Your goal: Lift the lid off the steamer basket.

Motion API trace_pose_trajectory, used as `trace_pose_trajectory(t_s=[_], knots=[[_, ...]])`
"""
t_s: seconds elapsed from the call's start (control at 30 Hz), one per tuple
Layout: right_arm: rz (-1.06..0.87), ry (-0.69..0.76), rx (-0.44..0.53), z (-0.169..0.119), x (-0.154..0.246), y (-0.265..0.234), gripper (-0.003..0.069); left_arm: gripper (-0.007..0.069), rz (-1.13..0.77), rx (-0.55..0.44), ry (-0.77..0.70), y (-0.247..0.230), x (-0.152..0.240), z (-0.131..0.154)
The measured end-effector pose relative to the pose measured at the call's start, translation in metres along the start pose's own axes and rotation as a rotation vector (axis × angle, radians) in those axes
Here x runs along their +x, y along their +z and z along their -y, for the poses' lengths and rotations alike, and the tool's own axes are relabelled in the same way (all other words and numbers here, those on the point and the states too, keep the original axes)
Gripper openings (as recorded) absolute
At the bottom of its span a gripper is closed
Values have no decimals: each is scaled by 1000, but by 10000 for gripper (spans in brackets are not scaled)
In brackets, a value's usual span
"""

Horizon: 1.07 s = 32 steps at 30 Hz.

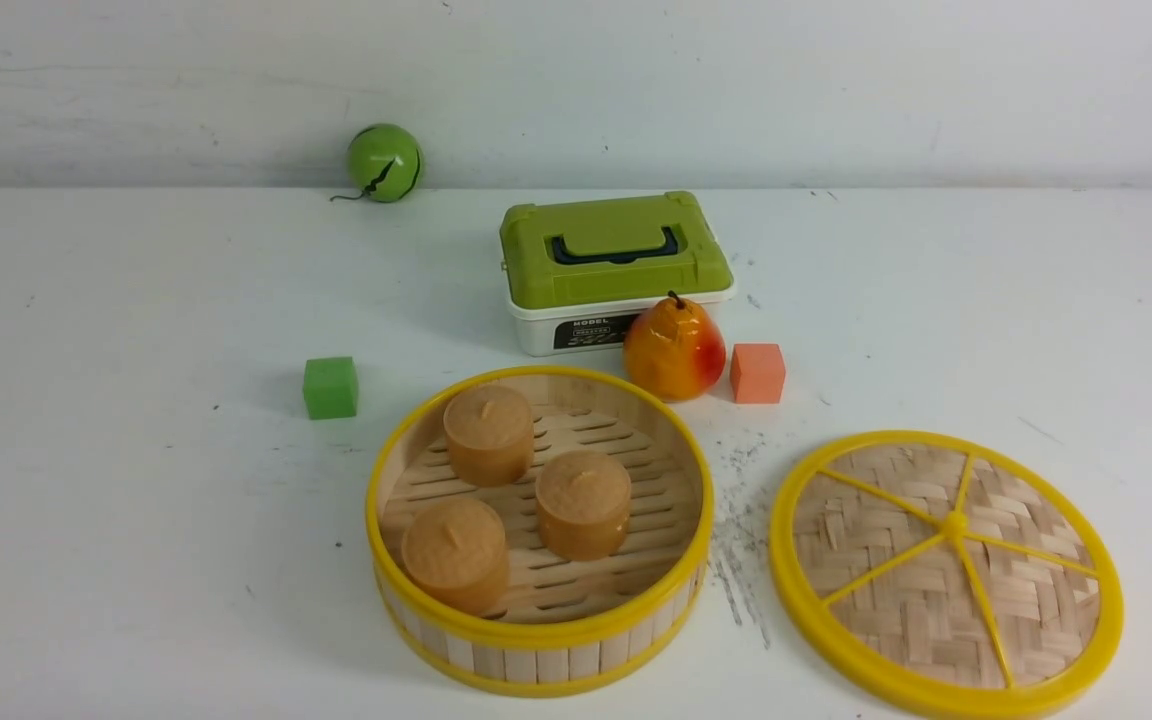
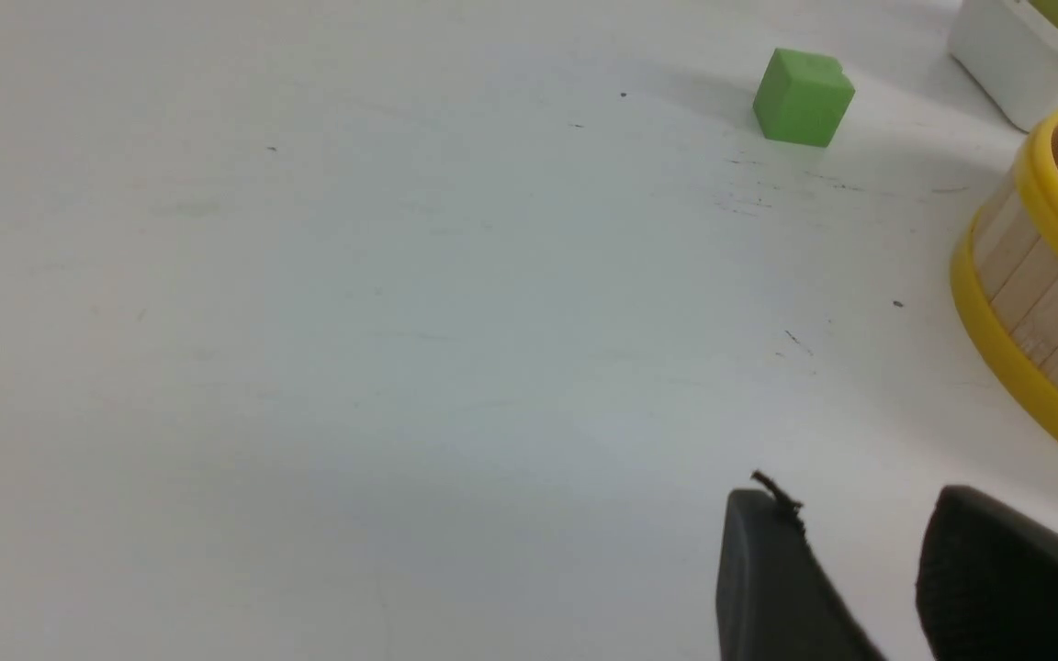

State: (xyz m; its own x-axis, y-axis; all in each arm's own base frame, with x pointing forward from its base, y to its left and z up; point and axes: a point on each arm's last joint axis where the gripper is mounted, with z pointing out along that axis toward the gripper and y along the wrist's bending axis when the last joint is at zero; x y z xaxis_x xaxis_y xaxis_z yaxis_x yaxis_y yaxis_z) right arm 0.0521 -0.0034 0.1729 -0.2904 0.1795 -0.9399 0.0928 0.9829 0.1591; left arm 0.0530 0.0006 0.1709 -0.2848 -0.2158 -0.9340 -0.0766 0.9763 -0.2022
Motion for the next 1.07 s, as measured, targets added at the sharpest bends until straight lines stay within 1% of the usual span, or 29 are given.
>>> trace_pose_trajectory(t_s=[1.07], knots=[[0, 0, 0, 0, 0, 0, 71, 239, 0, 0, 0, 0, 0, 0]])
